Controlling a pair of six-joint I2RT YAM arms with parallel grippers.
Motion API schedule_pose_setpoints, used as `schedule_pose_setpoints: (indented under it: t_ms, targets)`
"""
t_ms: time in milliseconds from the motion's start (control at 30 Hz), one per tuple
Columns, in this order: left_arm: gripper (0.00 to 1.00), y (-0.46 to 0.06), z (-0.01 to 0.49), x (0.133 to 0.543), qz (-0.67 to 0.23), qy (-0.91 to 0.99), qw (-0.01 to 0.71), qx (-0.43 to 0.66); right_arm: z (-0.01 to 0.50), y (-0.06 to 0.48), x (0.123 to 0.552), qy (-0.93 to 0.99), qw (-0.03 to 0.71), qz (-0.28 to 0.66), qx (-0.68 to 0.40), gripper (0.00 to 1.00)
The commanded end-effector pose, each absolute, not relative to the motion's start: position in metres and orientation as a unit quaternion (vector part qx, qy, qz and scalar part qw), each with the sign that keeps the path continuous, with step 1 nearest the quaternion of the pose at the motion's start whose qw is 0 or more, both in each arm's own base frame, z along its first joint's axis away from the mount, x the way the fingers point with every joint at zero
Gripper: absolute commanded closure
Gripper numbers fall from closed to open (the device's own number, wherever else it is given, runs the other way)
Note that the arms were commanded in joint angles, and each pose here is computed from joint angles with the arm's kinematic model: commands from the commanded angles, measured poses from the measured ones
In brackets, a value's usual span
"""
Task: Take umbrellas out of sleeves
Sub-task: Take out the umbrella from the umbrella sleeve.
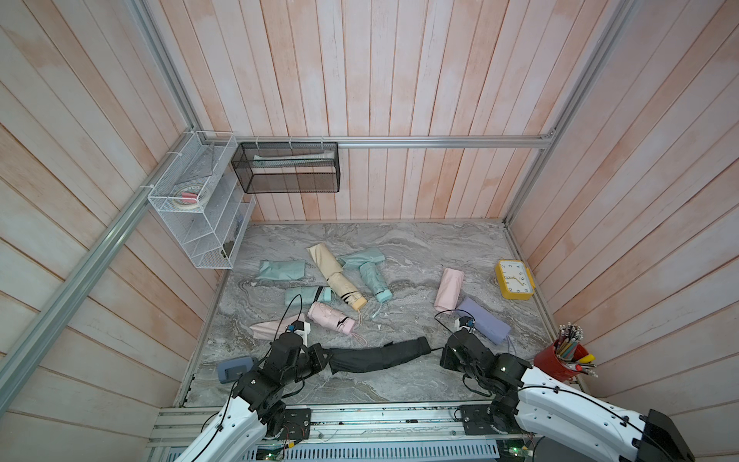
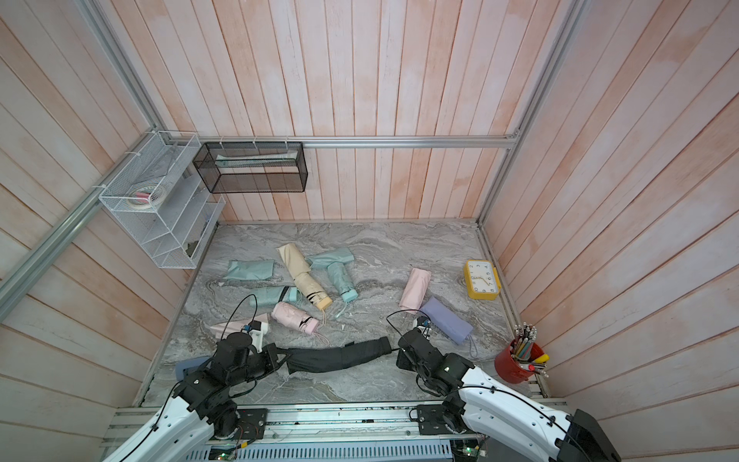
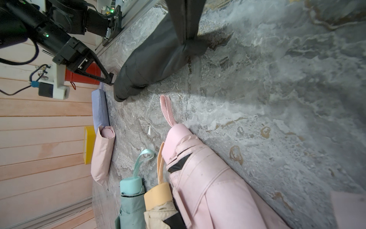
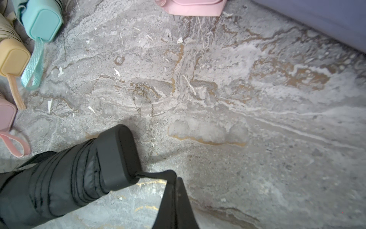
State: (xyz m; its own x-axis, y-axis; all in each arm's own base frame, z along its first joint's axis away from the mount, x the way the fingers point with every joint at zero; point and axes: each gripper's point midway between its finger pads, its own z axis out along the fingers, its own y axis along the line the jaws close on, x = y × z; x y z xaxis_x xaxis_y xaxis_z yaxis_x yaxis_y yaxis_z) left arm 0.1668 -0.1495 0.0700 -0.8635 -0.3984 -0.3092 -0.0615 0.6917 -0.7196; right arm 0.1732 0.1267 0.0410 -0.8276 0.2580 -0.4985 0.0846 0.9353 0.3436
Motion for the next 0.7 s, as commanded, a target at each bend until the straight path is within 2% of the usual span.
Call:
schedule_pose_setpoints:
  t_ms: [0, 167, 200, 333, 500, 667]
  targets:
    - [1.00, -0.149, 0.080, 0.171, -0.372, 0.887, 0.242, -0.126, 0.039, 0.112, 0.174, 0.942, 0.289, 0.130, 0.113, 1.00]
    - [1.00, -0.153, 0.083, 0.170, -0.389, 0.880, 0.241, -0.126, 0.044, 0.130, 0.174, 0.941, 0.282, 0.168, 0.080, 0.99]
    - [1.00, -0.154, 0.085, 0.171, -0.395, 0.877, 0.242, -0.126, 0.045, 0.139, 0.173, 0.941, 0.276, 0.184, 0.064, 0.92]
    - [1.00, -0.159, 0.090, 0.172, -0.415, 0.867, 0.245, -0.124, 0.043, 0.157, 0.167, 0.947, 0.247, 0.205, 0.016, 0.75]
    - [1.00, -0.164, 0.094, 0.172, -0.429, 0.863, 0.242, -0.114, 0.033, 0.167, 0.156, 0.958, 0.198, 0.206, -0.013, 0.65]
    - [1.00, -0.170, 0.105, 0.171, -0.447, 0.855, 0.244, -0.101, 0.043, 0.183, 0.149, 0.952, 0.192, 0.238, -0.021, 0.58]
